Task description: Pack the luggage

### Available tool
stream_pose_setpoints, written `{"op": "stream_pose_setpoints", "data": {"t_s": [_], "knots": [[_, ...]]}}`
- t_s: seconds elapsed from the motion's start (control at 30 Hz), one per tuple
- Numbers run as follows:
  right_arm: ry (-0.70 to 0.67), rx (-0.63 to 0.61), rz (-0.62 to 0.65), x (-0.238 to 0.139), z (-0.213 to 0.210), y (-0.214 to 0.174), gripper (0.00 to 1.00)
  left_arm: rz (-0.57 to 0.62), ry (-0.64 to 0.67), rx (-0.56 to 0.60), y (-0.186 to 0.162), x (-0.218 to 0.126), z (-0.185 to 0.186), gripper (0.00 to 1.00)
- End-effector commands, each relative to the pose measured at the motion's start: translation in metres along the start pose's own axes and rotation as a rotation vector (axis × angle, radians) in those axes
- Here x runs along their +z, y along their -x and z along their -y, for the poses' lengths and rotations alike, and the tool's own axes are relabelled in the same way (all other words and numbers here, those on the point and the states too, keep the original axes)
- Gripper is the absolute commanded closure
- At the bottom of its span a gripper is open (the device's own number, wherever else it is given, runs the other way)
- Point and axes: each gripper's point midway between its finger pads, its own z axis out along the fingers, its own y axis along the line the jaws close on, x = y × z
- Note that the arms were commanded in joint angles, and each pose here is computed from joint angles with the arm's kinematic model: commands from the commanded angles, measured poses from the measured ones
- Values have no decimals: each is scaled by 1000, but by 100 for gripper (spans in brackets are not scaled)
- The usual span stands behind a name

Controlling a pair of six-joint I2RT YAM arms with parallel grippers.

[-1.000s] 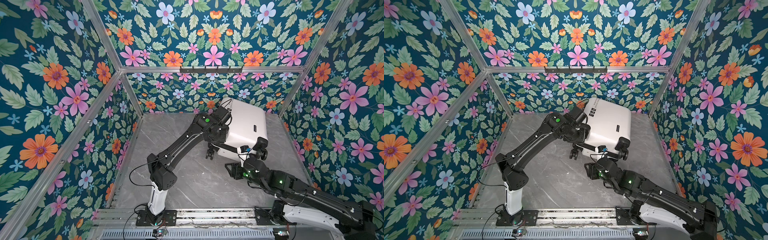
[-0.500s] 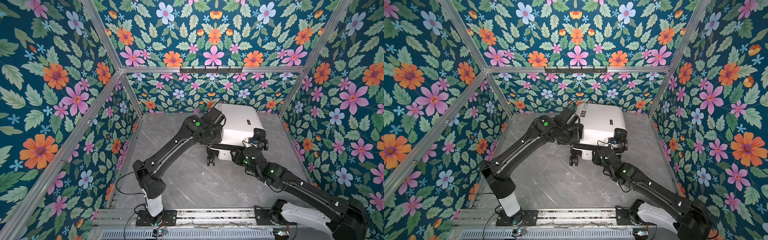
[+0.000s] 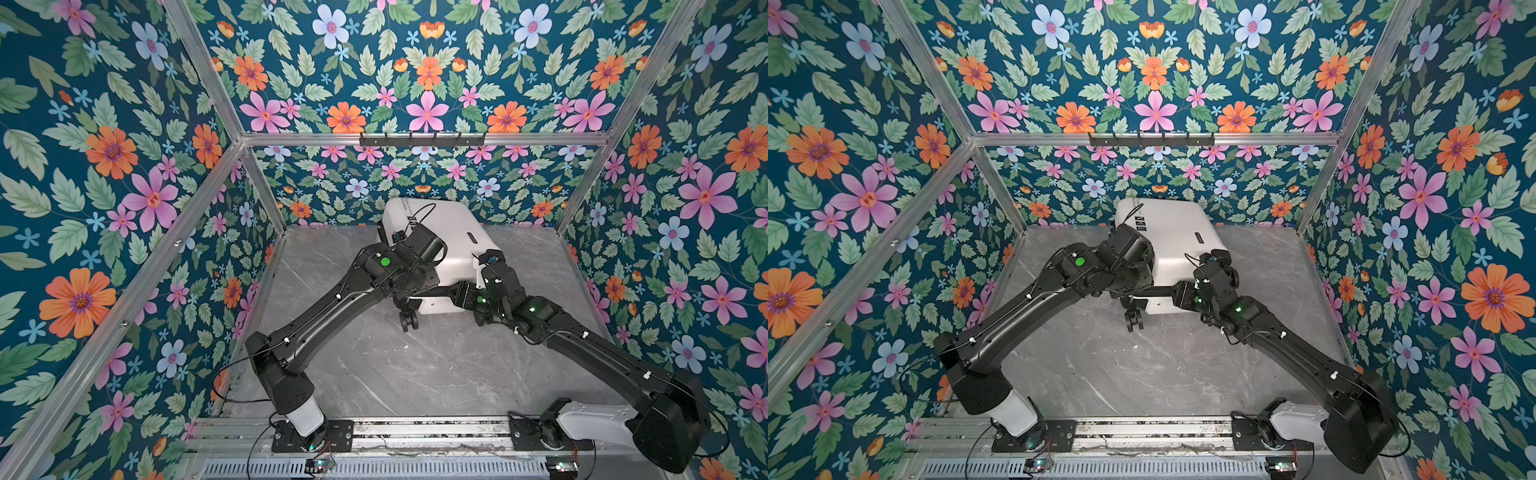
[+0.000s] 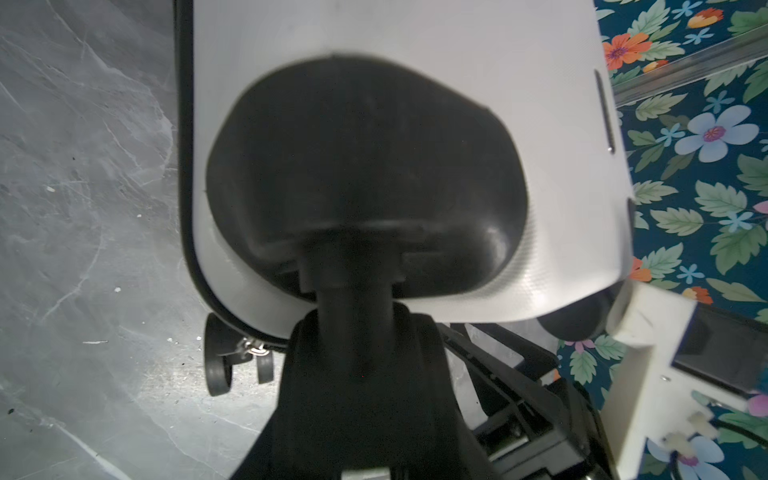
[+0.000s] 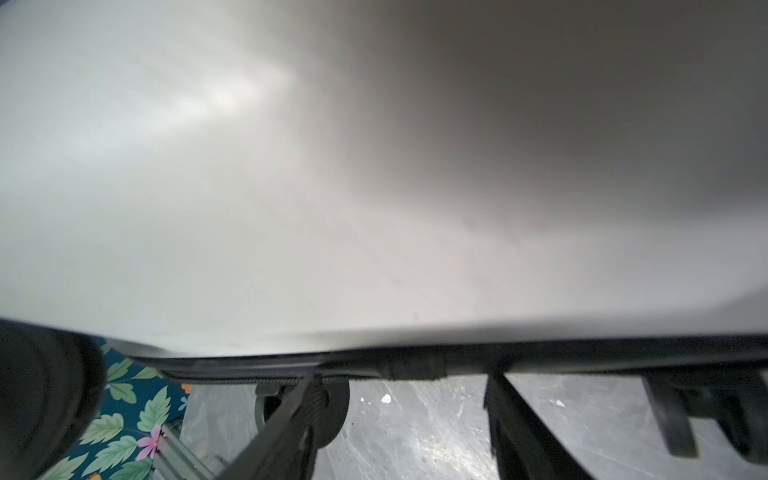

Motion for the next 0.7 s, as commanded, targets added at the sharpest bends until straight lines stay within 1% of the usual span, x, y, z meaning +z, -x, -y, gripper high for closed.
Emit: {"op": "stream_pose_setpoints", "data": {"t_s": [0.0,0.03,0.2,0.33,0.47,0.53,0.63,0.67], "knots": [[72,-37,6,-5,-16,4,36,81,-211,-29,21,-13,49,100],[81,-39,10,-8,-18,4,36,95,-239,-42,24,-15,55,100],[118,-53,54,-27,-26,1,36,134,-272,-88,36,-20,62,100],[135,-84,78,-38,-38,-14,37,148,-295,-125,41,-20,66,100],[124,-82,108,-35,-44,-33,37,152,-329,-182,42,-18,65,100],[108,-104,151,-32,-49,-42,34,148,-355,-221,42,-15,65,100],[108,-142,217,-27,-62,-45,33,137,-373,-240,42,-13,67,100],[110,-142,229,-24,-64,-44,35,135,-375,-240,42,-14,68,100]]}}
